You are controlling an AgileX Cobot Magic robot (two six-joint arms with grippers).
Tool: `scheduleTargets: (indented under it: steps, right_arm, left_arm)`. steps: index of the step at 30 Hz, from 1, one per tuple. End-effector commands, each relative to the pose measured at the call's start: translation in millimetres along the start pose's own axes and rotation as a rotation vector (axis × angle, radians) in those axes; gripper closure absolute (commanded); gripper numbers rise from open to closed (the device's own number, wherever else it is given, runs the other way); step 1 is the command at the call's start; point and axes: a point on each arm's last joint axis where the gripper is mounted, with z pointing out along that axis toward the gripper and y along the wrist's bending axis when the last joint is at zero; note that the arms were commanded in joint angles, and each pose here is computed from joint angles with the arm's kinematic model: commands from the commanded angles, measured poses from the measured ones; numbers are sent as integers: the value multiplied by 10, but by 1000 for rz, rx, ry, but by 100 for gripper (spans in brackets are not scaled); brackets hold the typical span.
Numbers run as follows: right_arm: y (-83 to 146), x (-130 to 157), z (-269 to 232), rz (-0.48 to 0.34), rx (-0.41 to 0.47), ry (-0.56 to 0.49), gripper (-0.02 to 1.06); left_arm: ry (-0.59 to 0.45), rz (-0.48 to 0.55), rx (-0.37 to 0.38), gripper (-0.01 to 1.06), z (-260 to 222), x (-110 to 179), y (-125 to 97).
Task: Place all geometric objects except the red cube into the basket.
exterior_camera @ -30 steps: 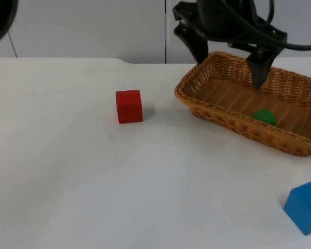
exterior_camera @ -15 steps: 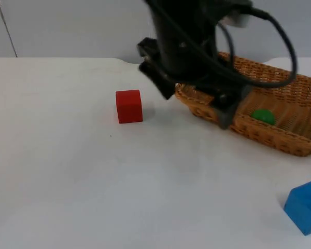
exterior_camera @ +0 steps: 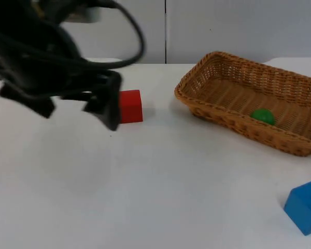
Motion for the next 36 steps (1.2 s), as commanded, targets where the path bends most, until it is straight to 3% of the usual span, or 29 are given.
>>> scheduleTargets:
  steps: [1,7,12,15,22,26,36]
  right_arm:
    - [-2,-6,-12,7,-2,-7,-1]
    - [9,0,-12,20,-15,0,-1]
    - [24,11,-12,16,-25,11,-1]
    - [91,18,-14,-38,-55,17,-1]
    - [373,64,-37,-269,-129,20,-1]
    - [422,74,-45,-306,-137,18,-1]
    - [428,76,-45,-292,-147,20,-1]
  left_arm:
    - [-26,-58,3,0,-85,70,75]
    - [-77,-145,-27,0,-353,364,290]
    - [-155,-178,-44,0,-571,593,337]
    - [-205,-184,-52,0,-674,727,328]
    - [-295,-221,-98,0,-863,1148,319]
    - [-301,-221,-124,0,-914,1264,326]
    - [-298,-228,-139,0,-945,1313,331]
